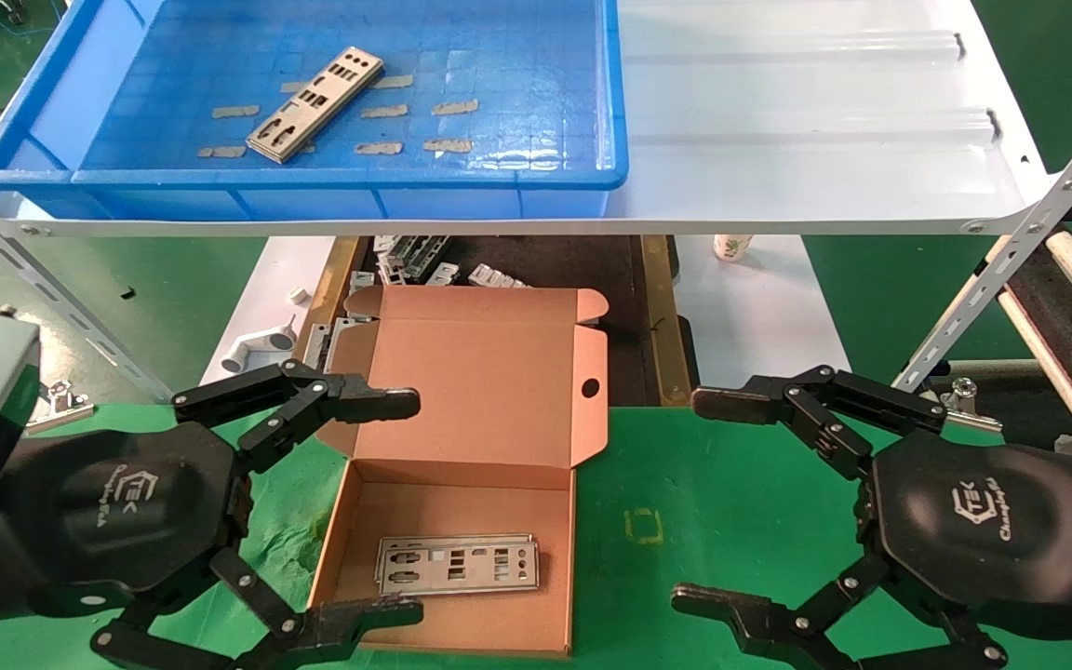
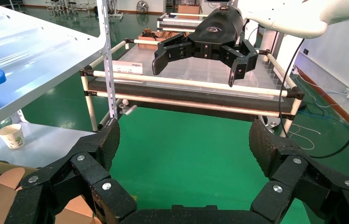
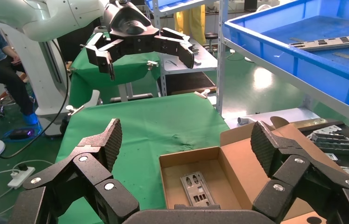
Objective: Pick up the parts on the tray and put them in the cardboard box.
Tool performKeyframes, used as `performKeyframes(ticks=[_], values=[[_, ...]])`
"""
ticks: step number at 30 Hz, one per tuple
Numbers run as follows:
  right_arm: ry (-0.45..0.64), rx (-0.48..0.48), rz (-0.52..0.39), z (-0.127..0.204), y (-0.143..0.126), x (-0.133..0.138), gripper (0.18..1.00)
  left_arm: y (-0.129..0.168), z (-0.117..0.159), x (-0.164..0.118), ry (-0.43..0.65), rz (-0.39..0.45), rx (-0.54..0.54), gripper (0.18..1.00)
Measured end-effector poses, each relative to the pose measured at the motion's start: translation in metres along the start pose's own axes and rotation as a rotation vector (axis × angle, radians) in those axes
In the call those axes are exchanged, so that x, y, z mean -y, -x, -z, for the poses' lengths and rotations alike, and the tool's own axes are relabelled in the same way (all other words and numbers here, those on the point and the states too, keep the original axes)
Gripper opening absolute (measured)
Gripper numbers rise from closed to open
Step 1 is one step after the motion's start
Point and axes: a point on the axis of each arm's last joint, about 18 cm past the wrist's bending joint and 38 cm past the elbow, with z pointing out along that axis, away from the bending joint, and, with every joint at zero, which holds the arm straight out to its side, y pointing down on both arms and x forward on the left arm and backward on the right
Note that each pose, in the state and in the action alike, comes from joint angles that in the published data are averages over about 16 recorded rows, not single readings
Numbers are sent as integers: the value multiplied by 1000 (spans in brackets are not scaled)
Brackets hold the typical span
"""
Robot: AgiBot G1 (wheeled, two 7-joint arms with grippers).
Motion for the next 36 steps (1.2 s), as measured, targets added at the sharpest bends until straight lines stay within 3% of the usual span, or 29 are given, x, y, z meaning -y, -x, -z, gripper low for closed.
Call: performKeyframes(ticks=[21,27,36], values=[[0,0,0,0,0,0,999,12,-4,6,-18,-20,36,1001],[0,0,0,0,0,0,983,49,-10,17,-40,-44,136,1001],[0,0,0,0,0,0,897,138,-21,36,-28,-75,368,1001]])
